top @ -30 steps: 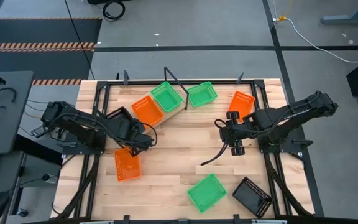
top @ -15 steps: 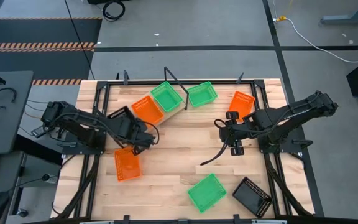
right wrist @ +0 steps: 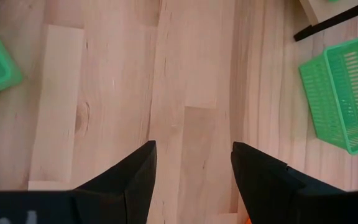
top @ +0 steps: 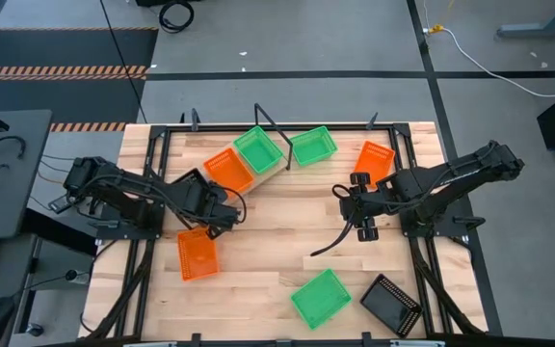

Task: Stack baskets on shelf by color
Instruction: Stack the top black bin on top of the black bin on the shelf, then stack the right orange bin on top of the orange bin on the shelf

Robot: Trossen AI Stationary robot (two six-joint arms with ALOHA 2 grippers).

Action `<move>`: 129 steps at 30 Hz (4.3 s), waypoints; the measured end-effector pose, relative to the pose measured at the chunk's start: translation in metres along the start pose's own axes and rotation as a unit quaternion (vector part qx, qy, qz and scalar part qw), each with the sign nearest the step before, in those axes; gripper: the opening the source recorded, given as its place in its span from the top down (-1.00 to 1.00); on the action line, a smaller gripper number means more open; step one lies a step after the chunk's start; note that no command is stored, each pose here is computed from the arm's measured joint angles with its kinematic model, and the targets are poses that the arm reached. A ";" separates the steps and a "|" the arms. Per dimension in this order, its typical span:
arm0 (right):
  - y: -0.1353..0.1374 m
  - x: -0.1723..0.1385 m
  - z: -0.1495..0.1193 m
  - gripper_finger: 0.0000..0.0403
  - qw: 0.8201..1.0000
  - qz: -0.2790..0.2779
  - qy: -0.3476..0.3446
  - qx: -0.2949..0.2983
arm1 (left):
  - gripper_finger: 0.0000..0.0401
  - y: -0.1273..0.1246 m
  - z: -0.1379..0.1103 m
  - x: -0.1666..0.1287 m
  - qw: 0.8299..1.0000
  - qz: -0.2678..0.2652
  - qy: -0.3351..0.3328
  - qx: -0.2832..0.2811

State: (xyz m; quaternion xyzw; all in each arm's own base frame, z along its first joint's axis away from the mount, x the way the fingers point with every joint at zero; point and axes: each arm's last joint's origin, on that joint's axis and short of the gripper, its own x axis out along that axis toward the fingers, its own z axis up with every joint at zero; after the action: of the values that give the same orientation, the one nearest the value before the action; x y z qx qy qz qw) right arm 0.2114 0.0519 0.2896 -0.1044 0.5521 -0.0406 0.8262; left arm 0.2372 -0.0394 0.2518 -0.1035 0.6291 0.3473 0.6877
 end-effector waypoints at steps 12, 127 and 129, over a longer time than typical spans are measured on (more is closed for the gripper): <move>0.000 0.000 0.000 -0.06 1.000 0.000 0.000 -0.006 | -0.05 0.003 0.004 -0.016 1.000 -0.011 0.003 0.001; -0.153 0.115 -0.050 -0.06 0.918 0.002 0.283 0.279 | 0.14 -0.154 -0.145 -0.014 0.966 -0.185 -0.110 0.144; -0.152 0.122 -0.060 -0.06 0.914 0.004 0.294 0.279 | 0.14 -0.155 -0.144 -0.015 0.964 -0.189 -0.122 0.141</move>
State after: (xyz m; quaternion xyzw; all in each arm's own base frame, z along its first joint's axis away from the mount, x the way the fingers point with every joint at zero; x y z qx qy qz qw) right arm 0.2107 -0.1263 0.1899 0.1490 0.7363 -0.2189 0.6227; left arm 0.2174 -0.2426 0.1932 -0.0794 0.5521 0.1283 0.8200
